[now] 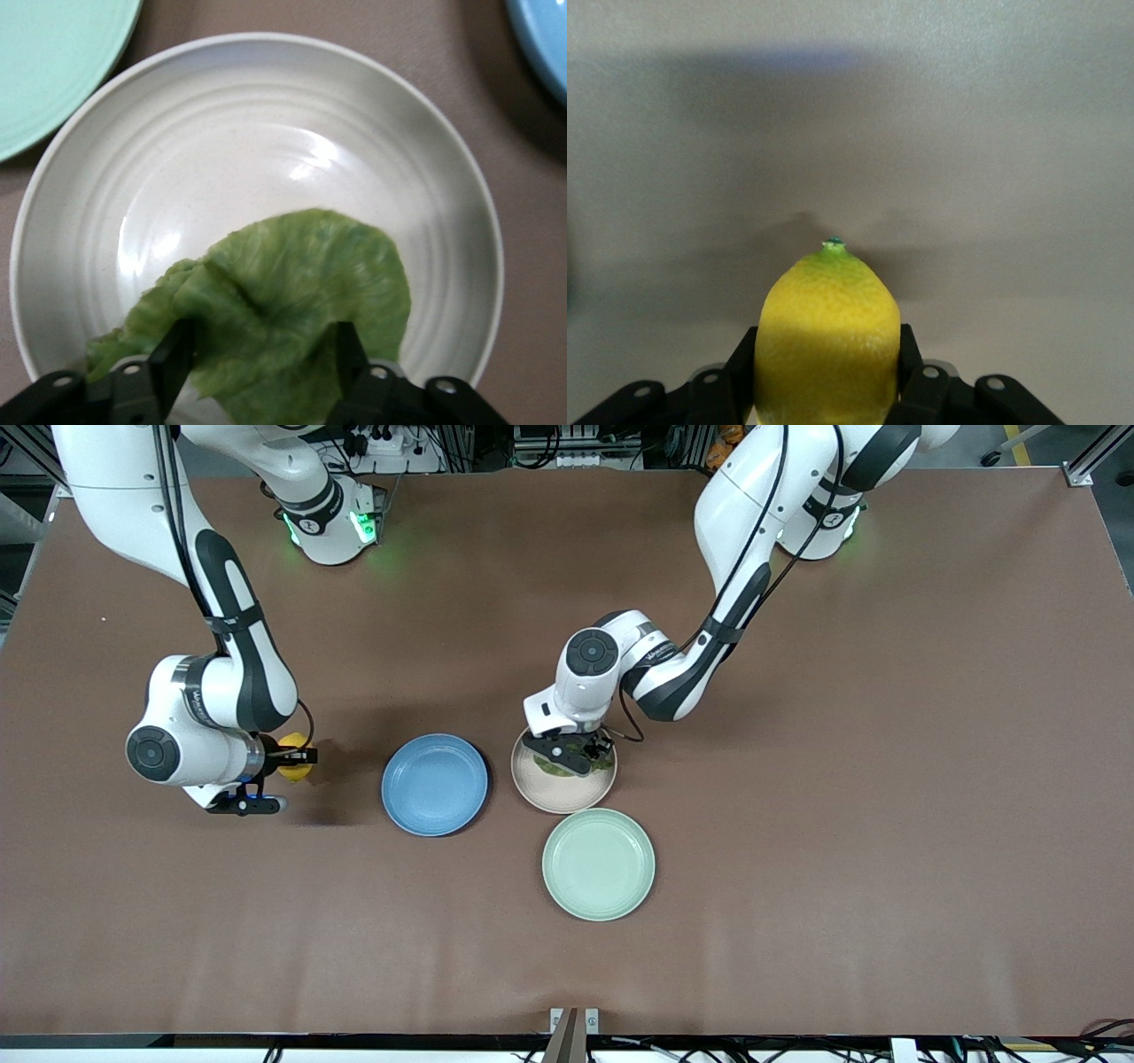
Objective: Pick lemon and lettuce from blue and beige plates
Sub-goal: 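Carry the lemon off the blue plate while the left gripper lifts lettuce away, then lower the lettuce onto the table beside the plates with the left gripper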
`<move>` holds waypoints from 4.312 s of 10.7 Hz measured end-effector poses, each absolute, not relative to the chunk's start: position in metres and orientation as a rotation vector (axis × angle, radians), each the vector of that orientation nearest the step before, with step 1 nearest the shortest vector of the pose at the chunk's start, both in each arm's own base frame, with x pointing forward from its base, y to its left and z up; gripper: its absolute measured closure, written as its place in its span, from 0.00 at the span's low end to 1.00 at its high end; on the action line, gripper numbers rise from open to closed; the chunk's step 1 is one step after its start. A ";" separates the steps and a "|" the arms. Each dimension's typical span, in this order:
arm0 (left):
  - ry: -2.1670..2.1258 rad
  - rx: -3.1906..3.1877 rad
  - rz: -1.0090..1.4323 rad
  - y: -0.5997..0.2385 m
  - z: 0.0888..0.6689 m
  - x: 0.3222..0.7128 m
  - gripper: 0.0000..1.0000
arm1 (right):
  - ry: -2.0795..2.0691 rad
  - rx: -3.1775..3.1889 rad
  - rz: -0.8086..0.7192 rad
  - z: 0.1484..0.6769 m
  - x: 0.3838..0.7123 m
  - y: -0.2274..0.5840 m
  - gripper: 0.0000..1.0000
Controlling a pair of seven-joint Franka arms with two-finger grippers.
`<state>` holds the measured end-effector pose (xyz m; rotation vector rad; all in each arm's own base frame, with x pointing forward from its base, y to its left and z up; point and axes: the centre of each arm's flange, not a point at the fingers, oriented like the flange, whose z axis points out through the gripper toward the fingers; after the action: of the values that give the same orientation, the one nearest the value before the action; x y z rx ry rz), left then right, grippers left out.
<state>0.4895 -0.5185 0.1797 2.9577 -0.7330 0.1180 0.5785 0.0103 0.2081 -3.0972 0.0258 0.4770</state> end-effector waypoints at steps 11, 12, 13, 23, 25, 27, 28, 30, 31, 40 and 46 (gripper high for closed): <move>-0.782 3.070 0.059 -0.503 0.210 0.504 0.96 | 0.036 -3.068 0.487 0.324 0.627 0.000 0.00; -0.745 3.084 0.071 -0.499 0.237 0.511 0.96 | 0.031 -3.068 0.453 0.360 0.636 -0.001 0.00; -0.693 3.094 0.079 -0.490 0.270 0.520 0.96 | 0.020 -3.069 0.401 0.397 0.642 0.000 0.00; -0.272 3.149 0.112 -0.298 0.493 0.597 0.96 | -0.163 -3.099 -0.027 0.643 0.573 0.024 0.00; -0.287 3.154 0.065 -0.233 0.518 0.609 0.96 | -0.186 -3.096 -0.008 0.639 0.572 0.031 0.00; -0.297 3.166 0.005 -0.182 0.533 0.611 0.96 | -0.197 -3.095 0.009 0.633 0.572 0.034 0.00; -0.284 3.172 -0.011 -0.165 0.534 0.614 0.96 | -0.198 -3.095 0.011 0.632 0.572 0.034 0.00; -0.223 3.186 -0.089 -0.138 0.511 0.620 0.96 | -0.198 -3.095 0.011 0.632 0.572 0.034 0.00; -0.184 3.192 -0.156 -0.123 0.486 0.626 0.96 | -0.198 -3.095 0.008 0.632 0.572 0.034 0.00; -0.070 3.144 -0.438 -0.088 0.283 0.666 0.96 | -0.196 -3.098 -0.003 0.634 0.572 0.032 0.00; -0.041 3.161 -0.256 -0.079 0.318 0.685 0.25 | -0.194 -3.100 -0.005 0.634 0.573 0.031 0.00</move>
<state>0.6853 -0.0788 0.3177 3.1607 -0.0411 -0.2556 0.5726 0.0306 0.6341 -3.1000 -0.1937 -0.0049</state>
